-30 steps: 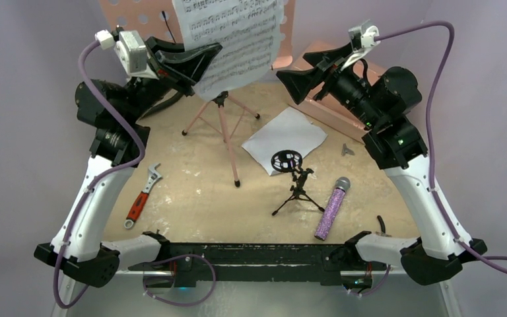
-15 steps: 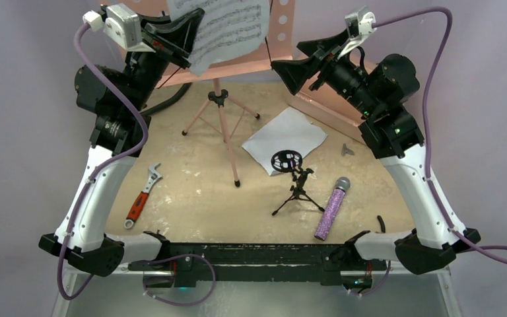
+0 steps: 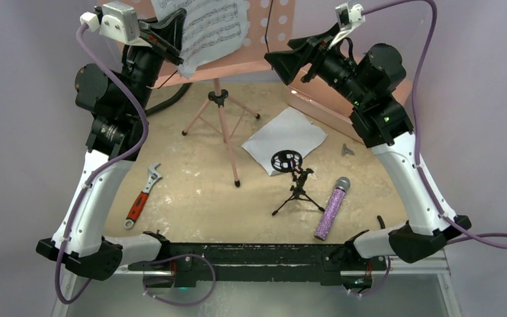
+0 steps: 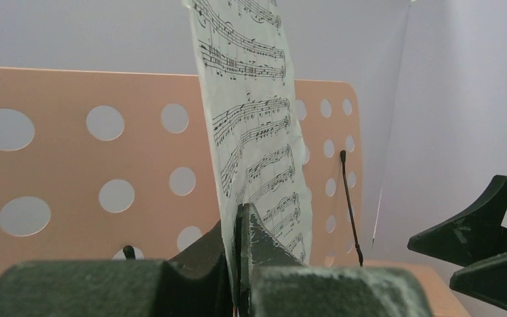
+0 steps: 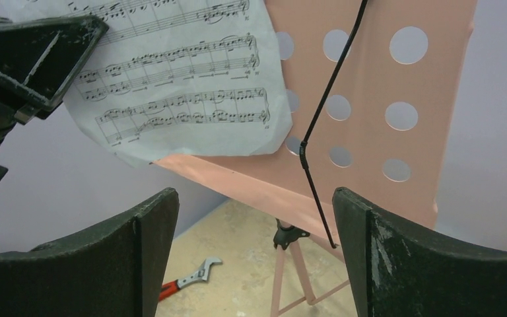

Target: Set up the instrument practice props

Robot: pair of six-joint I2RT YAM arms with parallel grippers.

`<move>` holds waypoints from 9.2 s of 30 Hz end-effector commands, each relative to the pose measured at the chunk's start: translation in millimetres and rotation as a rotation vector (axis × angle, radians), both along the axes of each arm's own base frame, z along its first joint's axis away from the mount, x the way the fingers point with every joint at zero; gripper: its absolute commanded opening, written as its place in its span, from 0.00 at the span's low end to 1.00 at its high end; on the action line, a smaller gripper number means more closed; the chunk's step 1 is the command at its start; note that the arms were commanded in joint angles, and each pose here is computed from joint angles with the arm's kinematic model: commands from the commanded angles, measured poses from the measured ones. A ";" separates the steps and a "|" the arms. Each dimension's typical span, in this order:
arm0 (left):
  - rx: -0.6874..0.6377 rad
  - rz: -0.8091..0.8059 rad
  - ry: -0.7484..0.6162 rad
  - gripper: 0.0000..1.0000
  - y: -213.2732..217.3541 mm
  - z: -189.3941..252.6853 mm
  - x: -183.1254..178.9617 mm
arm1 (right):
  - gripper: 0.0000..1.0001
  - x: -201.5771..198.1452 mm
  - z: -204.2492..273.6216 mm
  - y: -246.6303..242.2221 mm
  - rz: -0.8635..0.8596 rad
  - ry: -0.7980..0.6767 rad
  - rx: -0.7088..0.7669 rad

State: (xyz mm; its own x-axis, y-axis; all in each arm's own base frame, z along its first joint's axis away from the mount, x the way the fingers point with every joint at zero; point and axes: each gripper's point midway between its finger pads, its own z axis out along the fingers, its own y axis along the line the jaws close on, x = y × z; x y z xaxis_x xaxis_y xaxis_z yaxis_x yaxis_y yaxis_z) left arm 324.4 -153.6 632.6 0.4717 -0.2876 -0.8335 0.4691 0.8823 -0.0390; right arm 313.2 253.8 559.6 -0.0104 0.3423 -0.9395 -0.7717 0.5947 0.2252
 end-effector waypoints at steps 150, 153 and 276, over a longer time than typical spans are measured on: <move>-0.021 -0.178 0.104 0.33 -42.3 -28.1 20.0 | 0.00 17.5 52.1 24.6 0.104 -0.027 0.230; -0.027 -0.178 0.100 0.30 -41.1 -28.5 17.7 | 0.00 17.1 52.5 24.5 0.104 -0.027 0.232; 0.236 -0.430 0.710 0.99 -44.9 -350.1 -85.3 | 0.98 77.2 -303.9 -76.6 -0.398 0.685 -0.170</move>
